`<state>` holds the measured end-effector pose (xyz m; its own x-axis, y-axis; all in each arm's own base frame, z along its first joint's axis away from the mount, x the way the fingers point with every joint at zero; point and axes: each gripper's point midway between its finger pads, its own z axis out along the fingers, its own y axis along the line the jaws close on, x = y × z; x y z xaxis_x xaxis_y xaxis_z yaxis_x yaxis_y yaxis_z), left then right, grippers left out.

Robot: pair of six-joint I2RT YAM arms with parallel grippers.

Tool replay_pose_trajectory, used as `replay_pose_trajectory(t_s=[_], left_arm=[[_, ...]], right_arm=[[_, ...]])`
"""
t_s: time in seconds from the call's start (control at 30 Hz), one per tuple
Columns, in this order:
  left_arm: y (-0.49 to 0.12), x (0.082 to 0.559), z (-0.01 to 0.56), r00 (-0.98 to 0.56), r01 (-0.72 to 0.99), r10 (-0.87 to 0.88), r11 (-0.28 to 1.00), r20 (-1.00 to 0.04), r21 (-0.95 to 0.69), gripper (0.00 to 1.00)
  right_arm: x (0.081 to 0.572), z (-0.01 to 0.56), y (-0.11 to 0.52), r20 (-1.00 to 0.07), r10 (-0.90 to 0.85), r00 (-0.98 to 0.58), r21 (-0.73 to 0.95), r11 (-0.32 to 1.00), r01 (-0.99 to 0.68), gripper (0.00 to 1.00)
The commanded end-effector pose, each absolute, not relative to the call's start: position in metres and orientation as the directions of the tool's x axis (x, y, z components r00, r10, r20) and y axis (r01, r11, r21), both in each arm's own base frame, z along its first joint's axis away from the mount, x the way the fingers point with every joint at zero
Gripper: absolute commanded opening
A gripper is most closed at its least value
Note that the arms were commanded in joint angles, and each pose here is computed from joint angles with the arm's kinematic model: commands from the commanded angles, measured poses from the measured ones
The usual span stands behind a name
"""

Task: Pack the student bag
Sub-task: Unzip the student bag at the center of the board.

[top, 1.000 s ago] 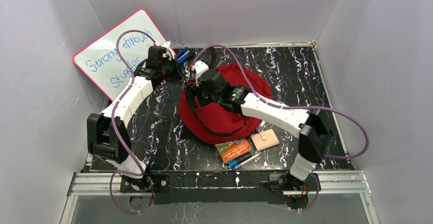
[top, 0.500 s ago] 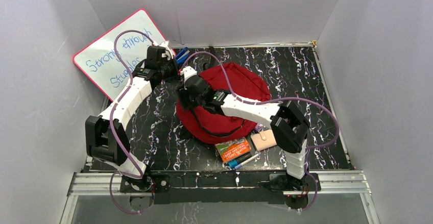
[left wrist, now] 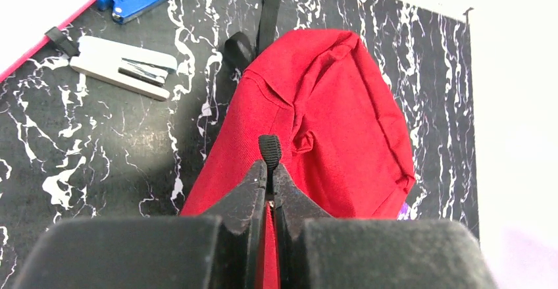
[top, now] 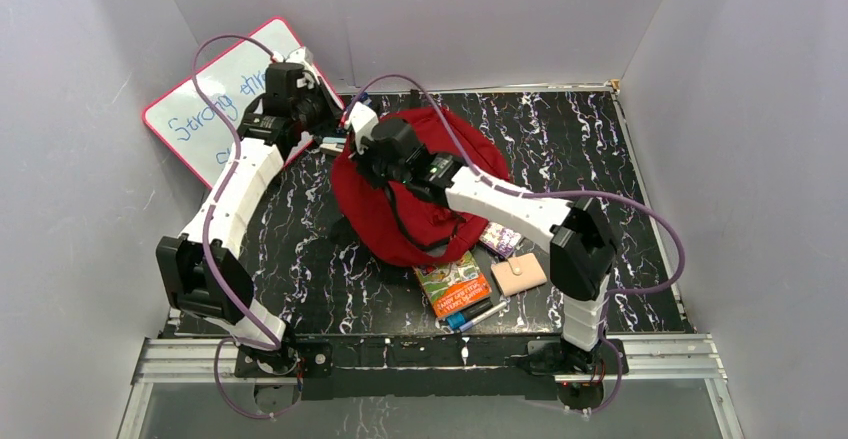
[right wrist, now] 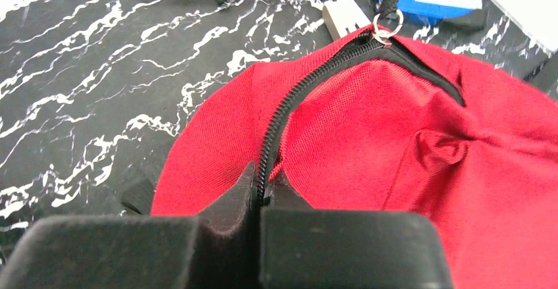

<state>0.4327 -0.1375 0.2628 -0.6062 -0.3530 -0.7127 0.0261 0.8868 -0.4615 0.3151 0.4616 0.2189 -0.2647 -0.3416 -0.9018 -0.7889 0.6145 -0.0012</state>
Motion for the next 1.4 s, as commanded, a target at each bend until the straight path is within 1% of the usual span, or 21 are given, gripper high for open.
replay_pose_trajectory(t_s=[0.0,0.13,0.2,0.33,0.47,0.67,0.87,1.13,1.37], left_arm=[[-0.117,0.428,0.299,-0.529,-0.008,-0.419,0.872,-0.738,-0.489,0.00],[-0.115,0.410,0.287,-0.554,-0.020,-0.421,0.869,-0.719,-0.494,0.00],[-0.114,0.400,0.277,-0.567,-0.028,-0.418,0.871,-0.710,-0.491,0.00],[-0.111,0.385,0.251,-0.610,-0.049,-0.403,0.878,-0.683,-0.476,0.00],[-0.115,0.381,0.224,-0.647,-0.053,-0.397,0.875,-0.651,-0.481,0.00],[-0.123,0.391,0.188,-0.684,-0.061,-0.399,0.865,-0.611,-0.498,0.00],[-0.132,0.408,0.161,-0.702,-0.056,-0.401,0.855,-0.588,-0.516,0.00],[-0.124,0.423,0.130,-0.713,-0.115,-0.400,0.877,-0.576,-0.467,0.00],[-0.112,0.424,0.119,-0.713,-0.163,-0.393,0.898,-0.581,-0.408,0.00]], right_arm=[[0.296,0.289,0.467,-0.947,-0.315,-0.059,-0.060,0.353,-0.934,0.00],[0.272,0.272,0.466,-0.916,-0.400,-0.043,-0.040,0.197,-0.980,0.00],[0.261,0.267,0.460,-0.901,-0.432,-0.035,-0.030,0.144,-0.989,0.00],[0.234,0.256,0.440,-0.871,-0.489,-0.034,0.004,0.064,-0.998,0.00],[0.206,0.239,0.418,-0.845,-0.530,-0.071,0.073,0.016,-0.997,0.00],[0.174,0.213,0.394,-0.825,-0.551,-0.125,0.165,-0.024,-0.986,0.00],[0.154,0.210,0.381,-0.832,-0.537,-0.138,0.201,-0.060,-0.978,0.00],[0.145,0.207,0.368,-0.831,-0.540,-0.133,0.200,-0.066,-0.978,0.00],[0.141,0.204,0.364,-0.829,-0.543,-0.136,0.208,-0.072,-0.976,0.00]])
